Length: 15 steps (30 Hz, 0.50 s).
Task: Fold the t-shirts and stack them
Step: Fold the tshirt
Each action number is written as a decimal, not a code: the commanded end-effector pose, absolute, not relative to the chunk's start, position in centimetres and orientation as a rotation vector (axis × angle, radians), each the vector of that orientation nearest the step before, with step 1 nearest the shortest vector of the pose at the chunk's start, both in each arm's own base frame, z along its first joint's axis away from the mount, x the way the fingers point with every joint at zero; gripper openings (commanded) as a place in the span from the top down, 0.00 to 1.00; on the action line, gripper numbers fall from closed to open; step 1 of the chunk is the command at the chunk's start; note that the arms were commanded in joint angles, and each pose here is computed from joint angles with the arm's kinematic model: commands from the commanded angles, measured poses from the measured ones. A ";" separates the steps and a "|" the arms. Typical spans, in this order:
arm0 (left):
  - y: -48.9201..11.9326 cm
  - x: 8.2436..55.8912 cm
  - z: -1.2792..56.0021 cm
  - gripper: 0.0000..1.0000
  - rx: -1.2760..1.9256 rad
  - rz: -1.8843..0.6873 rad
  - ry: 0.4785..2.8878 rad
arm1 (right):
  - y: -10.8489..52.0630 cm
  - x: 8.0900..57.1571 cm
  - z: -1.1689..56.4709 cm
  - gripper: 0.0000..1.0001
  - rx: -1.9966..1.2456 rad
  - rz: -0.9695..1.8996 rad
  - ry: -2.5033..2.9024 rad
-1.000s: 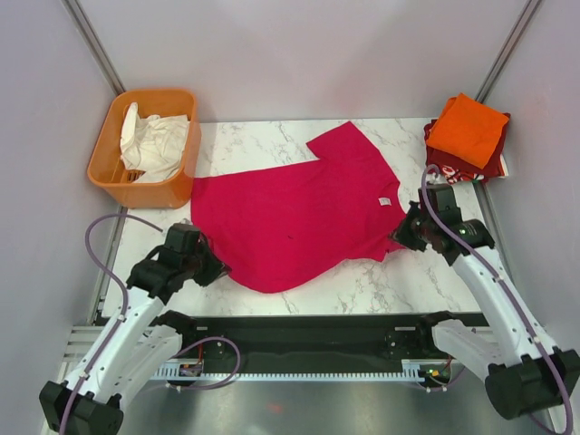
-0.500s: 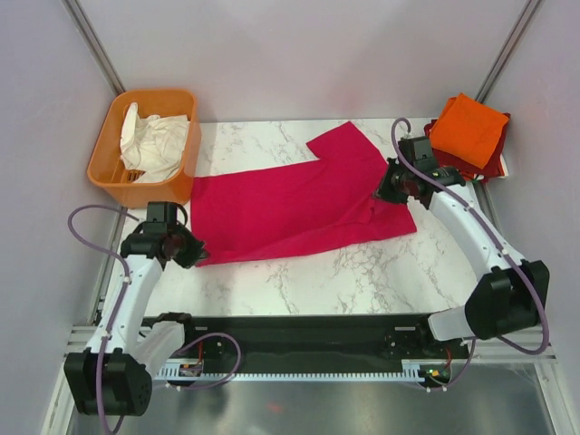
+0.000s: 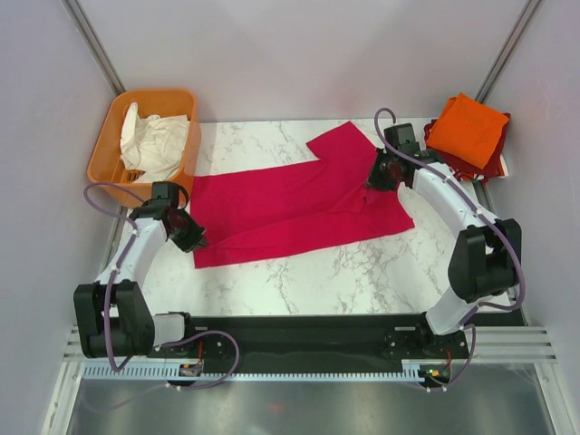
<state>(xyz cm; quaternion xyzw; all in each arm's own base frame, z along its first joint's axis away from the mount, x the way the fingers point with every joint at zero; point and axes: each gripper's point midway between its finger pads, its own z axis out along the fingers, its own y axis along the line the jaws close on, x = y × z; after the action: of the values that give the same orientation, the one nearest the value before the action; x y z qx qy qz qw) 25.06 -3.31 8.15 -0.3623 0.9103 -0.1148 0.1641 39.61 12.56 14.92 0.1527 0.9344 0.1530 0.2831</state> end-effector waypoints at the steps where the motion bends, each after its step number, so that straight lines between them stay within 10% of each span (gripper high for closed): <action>1: -2.8 28.6 9.9 0.98 -0.905 -0.338 2.541 | 12.2 42.5 16.9 1.00 0.394 0.382 2.409; 11: -2.3 31.8 7.8 0.93 -0.874 -0.296 2.633 | 11.6 44.8 15.2 1.00 0.436 0.297 2.406; 13: -2.2 32.4 7.6 0.75 -0.873 -0.295 2.640 | 11.9 46.1 14.6 0.88 0.419 0.308 2.405; 15: -1.6 32.7 6.9 0.34 -0.901 -0.275 2.656 | 11.9 47.7 14.2 0.71 0.416 0.280 2.399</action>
<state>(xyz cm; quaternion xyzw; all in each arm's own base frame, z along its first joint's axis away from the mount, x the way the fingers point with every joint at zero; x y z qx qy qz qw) 30.67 -2.61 6.29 -0.3258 0.9302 -0.0971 0.1386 44.04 12.08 12.83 0.1652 0.9344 0.1147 0.2939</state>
